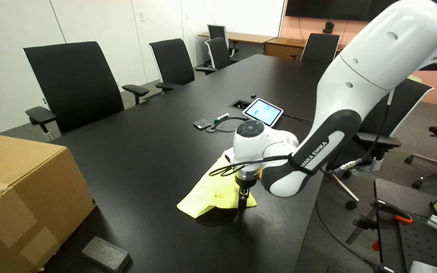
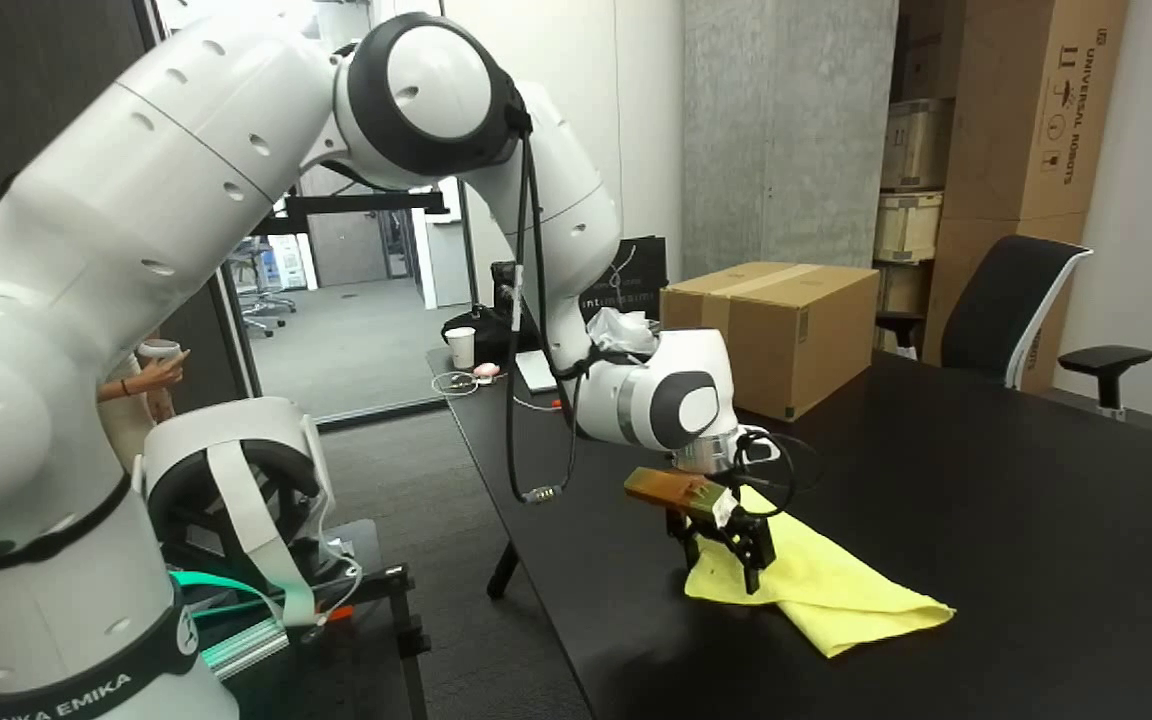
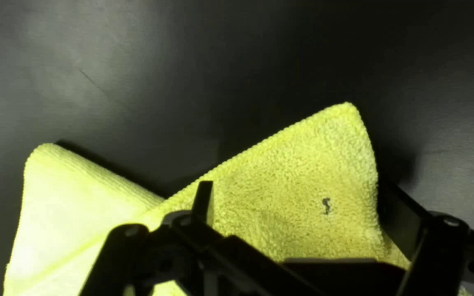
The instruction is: Fold the towel in half
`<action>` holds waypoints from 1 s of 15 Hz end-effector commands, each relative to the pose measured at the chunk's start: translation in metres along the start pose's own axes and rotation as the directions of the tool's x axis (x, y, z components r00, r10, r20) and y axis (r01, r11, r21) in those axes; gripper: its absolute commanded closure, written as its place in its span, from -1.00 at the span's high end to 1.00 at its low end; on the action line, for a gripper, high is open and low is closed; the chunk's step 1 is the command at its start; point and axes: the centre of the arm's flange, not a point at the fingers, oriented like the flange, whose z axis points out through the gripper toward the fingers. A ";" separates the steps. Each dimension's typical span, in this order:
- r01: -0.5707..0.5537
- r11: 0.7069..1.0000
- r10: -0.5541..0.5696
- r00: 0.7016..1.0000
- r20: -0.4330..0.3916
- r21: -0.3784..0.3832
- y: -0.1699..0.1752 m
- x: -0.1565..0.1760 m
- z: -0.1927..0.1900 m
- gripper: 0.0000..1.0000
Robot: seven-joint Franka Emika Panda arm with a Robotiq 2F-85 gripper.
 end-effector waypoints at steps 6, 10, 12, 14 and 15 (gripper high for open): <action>-0.057 0.995 0.054 0.998 0.043 0.079 0.006 0.007 0.003 1.00; -0.066 0.989 0.057 0.996 0.070 0.131 0.006 0.006 0.006 0.74; -0.078 0.984 0.066 0.995 0.081 0.159 0.008 0.004 0.006 0.57; -0.091 0.979 0.075 0.993 0.093 0.181 0.011 0.002 0.008 0.50; -0.097 0.976 0.080 0.992 0.097 0.194 0.013 0.002 0.007 0.40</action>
